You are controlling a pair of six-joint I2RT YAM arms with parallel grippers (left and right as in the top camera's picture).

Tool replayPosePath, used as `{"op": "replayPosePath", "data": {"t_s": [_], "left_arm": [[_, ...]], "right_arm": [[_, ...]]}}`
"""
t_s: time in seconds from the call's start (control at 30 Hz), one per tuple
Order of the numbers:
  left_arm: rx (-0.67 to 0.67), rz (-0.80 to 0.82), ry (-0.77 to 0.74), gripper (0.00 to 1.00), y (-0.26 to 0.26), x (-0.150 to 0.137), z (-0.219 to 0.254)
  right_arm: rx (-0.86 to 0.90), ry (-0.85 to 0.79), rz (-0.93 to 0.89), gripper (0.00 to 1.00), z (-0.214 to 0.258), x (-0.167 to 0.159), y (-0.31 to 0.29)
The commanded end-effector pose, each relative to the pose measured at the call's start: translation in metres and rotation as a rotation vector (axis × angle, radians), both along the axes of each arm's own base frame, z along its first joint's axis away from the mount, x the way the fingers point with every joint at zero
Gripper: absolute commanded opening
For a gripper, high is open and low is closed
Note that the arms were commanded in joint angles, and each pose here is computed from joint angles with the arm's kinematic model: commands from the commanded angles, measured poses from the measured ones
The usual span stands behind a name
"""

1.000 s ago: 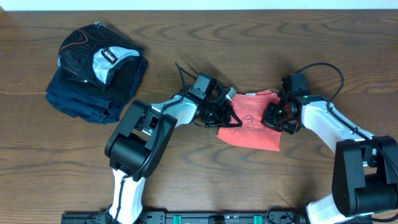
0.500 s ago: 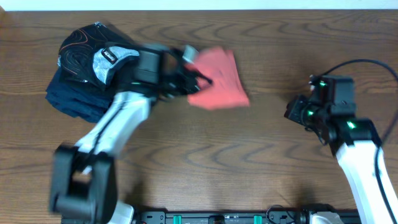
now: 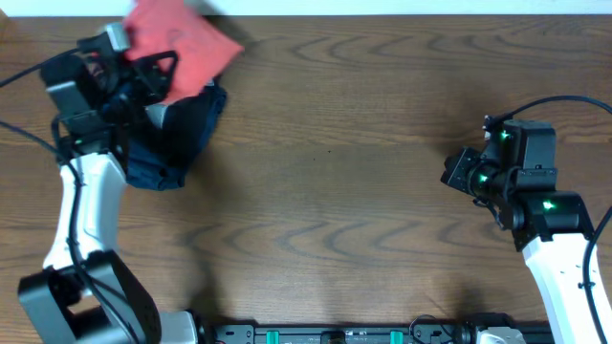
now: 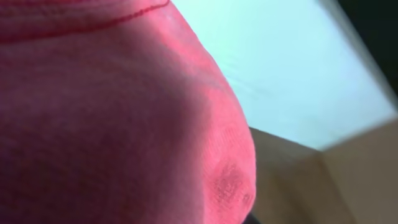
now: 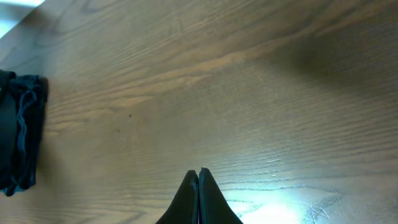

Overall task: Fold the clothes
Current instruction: 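Lift the red bundle with the left gripper onto the navy stack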

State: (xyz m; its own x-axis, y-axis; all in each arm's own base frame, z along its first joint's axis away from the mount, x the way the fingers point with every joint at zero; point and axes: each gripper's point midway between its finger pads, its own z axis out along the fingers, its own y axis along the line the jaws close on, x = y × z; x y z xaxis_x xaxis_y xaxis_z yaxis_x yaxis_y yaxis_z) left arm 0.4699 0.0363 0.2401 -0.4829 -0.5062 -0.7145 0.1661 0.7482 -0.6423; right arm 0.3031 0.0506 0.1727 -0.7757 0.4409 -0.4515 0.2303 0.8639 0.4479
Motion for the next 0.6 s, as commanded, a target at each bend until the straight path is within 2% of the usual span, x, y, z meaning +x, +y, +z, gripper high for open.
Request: {"op": "replayPosePath", "data": {"t_s": [0.0,0.13,0.23,0.27,0.3,0.37,0.43,0.47,0.57], "left_arm": [[0.048,0.103,0.033,0.06,0.033,0.013,-0.023],[0.008,0.151,0.181,0.06,0.055,0.015,-0.083],[0.005,0.241,0.315,0.06,0.077,0.007,-0.125],[0.014,0.285,0.358,0.09,0.088,0.002,-0.136],[0.018,0.306,0.375,0.17,0.093,-0.001,-0.14],[0.016,0.325,0.381,0.51,0.101,-0.003,-0.141],[-0.011,0.294,0.358,0.71,0.098,-0.005,-0.132],[-0.028,0.269,0.342,0.8,0.095,-0.005,-0.126],[-0.074,0.216,0.303,0.9,0.091,-0.012,-0.105]], "right_arm": [[-0.014,0.02,0.005,0.01,-0.005,0.0,-0.002],[-0.015,0.041,0.005,0.01,-0.008,-0.004,-0.002],[-0.015,0.048,0.005,0.01,-0.009,-0.006,-0.002],[-0.016,0.055,0.006,0.01,-0.01,-0.007,-0.002],[-0.017,0.062,0.006,0.01,-0.011,-0.008,-0.002],[-0.02,0.071,0.01,0.01,-0.012,-0.01,-0.002],[-0.03,0.07,0.024,0.01,-0.013,-0.011,-0.002],[-0.033,0.07,0.028,0.01,-0.013,-0.011,-0.002],[-0.033,0.075,0.029,0.01,-0.013,-0.012,-0.002]]}}
